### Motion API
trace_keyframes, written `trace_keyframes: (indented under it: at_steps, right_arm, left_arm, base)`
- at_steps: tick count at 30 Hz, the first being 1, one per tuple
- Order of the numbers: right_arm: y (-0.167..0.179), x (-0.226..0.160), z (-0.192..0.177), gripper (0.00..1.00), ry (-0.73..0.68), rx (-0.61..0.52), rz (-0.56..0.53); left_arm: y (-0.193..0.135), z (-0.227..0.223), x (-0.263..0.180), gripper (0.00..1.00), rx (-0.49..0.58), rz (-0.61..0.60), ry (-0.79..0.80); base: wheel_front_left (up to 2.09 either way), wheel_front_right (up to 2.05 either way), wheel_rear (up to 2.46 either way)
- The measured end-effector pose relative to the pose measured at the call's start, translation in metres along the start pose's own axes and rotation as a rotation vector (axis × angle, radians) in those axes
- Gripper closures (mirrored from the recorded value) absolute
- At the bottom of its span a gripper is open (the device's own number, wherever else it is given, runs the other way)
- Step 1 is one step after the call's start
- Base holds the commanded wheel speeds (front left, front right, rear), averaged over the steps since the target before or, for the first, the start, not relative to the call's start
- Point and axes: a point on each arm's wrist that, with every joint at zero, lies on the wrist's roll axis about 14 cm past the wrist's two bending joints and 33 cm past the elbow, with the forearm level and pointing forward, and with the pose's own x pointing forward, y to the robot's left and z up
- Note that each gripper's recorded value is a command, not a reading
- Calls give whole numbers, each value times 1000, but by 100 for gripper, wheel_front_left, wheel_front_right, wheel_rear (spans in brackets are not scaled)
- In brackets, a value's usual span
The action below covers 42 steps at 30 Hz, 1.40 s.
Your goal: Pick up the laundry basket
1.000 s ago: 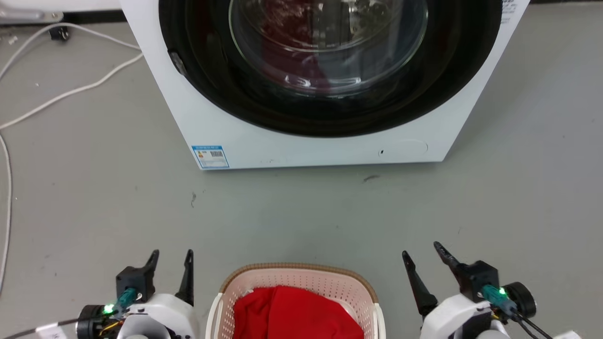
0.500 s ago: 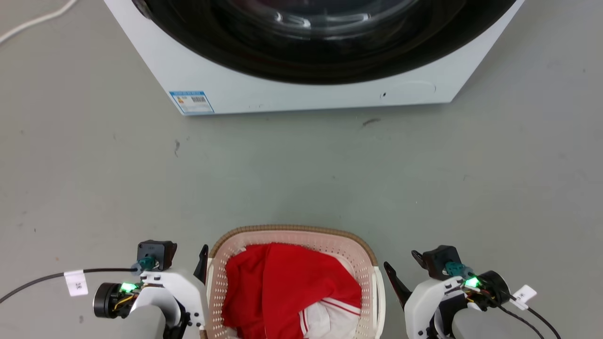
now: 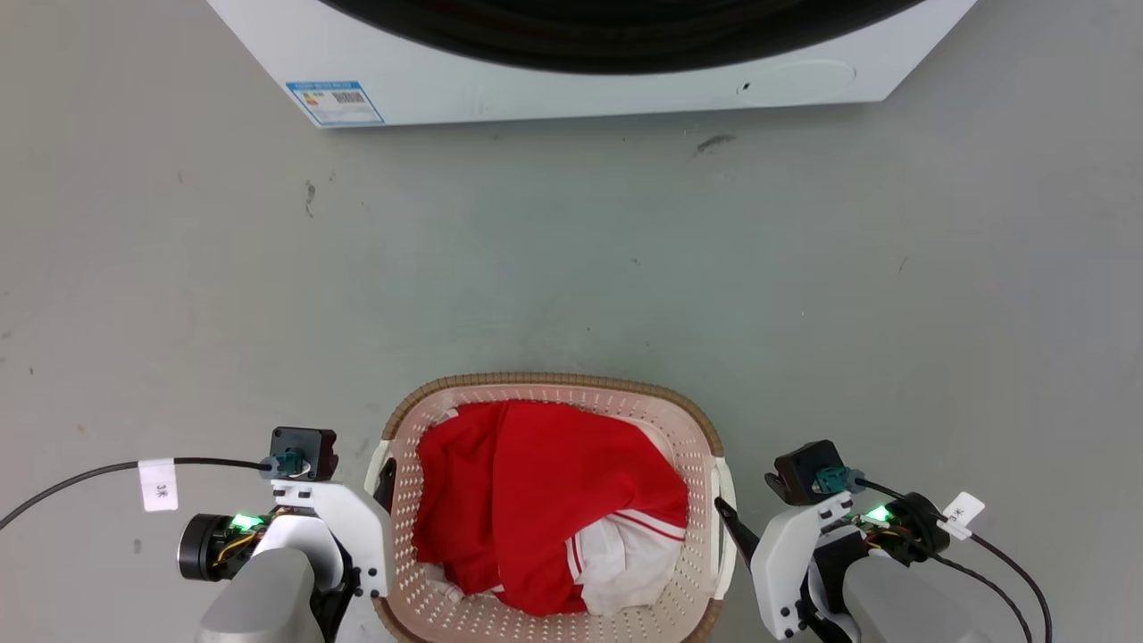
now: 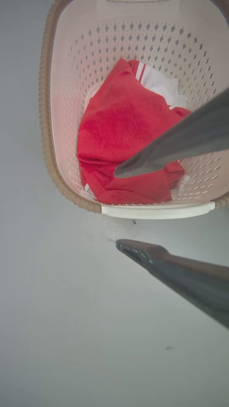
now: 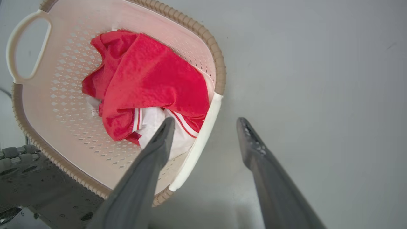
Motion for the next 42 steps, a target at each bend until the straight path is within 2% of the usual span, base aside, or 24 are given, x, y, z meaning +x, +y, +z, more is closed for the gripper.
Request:
trace_keyframes:
  at_steps: [14, 42]
  right_arm:
    - [7, 17, -33, 0, 154, 48, 42]
    - [8, 51, -72, 0, 338, 98, 84]
  left_arm:
    - [3, -40, 13, 0, -11, -2, 143]
    - [1, -73, 44, 0, 2, -30, 276]
  base:
    - [0, 0, 0]
    - [0, 0, 0]
